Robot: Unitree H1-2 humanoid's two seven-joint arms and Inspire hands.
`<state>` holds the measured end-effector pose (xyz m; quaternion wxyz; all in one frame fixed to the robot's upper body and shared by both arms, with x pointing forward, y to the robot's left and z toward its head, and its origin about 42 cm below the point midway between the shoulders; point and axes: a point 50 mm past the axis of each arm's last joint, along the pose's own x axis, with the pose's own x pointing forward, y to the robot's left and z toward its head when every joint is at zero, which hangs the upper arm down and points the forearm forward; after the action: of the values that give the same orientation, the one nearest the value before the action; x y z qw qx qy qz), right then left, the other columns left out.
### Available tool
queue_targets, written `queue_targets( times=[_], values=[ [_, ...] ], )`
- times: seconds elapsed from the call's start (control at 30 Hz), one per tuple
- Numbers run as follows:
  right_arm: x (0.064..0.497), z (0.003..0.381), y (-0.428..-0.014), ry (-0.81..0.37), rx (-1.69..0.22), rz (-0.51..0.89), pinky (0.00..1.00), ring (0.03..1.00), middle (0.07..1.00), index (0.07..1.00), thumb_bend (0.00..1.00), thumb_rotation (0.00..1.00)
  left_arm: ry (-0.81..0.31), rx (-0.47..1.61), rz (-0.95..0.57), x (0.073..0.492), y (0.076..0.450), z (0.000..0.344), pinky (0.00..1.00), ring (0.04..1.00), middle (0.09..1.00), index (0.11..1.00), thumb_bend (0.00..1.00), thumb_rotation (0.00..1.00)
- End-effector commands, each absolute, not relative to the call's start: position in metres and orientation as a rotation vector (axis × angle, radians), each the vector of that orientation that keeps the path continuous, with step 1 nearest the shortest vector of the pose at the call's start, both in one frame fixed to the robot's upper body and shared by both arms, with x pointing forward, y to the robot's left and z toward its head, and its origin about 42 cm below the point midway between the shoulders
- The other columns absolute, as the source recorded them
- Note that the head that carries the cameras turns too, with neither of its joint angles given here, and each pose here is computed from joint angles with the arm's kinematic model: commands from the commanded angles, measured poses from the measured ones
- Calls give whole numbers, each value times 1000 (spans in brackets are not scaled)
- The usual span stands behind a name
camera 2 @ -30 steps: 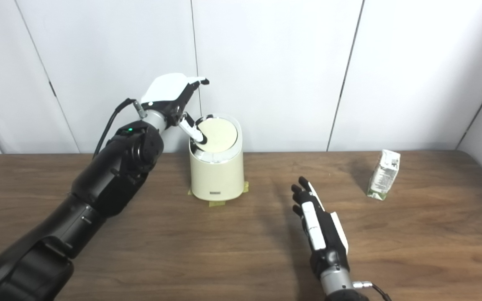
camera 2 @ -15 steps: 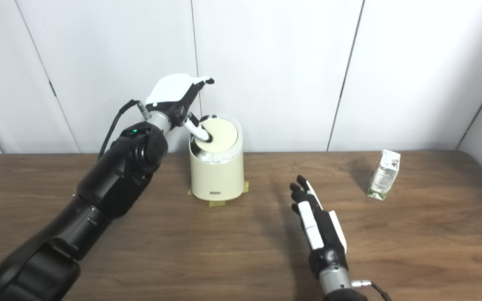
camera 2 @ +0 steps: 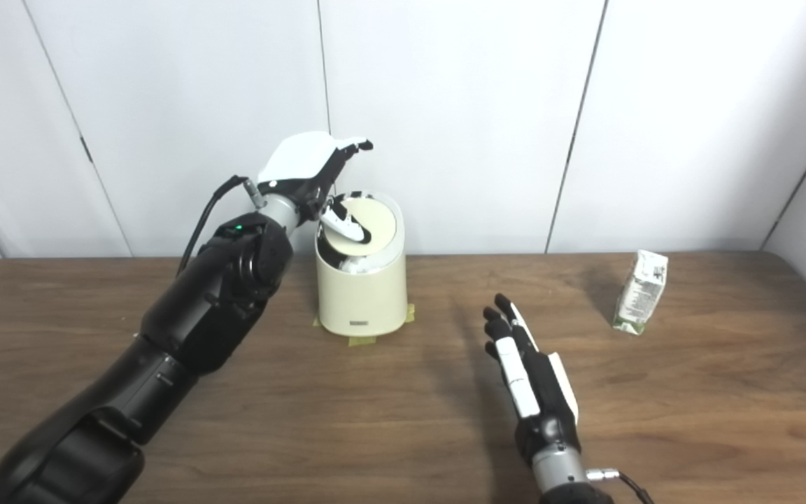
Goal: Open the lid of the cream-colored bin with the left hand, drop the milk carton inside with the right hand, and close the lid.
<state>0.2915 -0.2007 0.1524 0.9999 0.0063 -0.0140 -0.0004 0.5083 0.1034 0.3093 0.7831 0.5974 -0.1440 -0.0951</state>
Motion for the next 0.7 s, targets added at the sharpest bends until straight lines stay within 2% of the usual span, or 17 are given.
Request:
queue_targets(
  times=[0.0,0.43,0.67],
  values=[
    [299,174,-196,-108,27,7,911,934,922,944,598,892,-398,1329,-167,511,100,336,817,885,900,896,990,58],
    [300,175,-196,-111,25,8,910,937,927,946,607,893,-405,1451,-165,514,105,330,839,890,900,907,983,15],
    [299,177,-196,-116,26,0,903,928,919,943,610,893,-374,1500,-182,513,110,322,832,886,892,910,990,0]
  ],
)
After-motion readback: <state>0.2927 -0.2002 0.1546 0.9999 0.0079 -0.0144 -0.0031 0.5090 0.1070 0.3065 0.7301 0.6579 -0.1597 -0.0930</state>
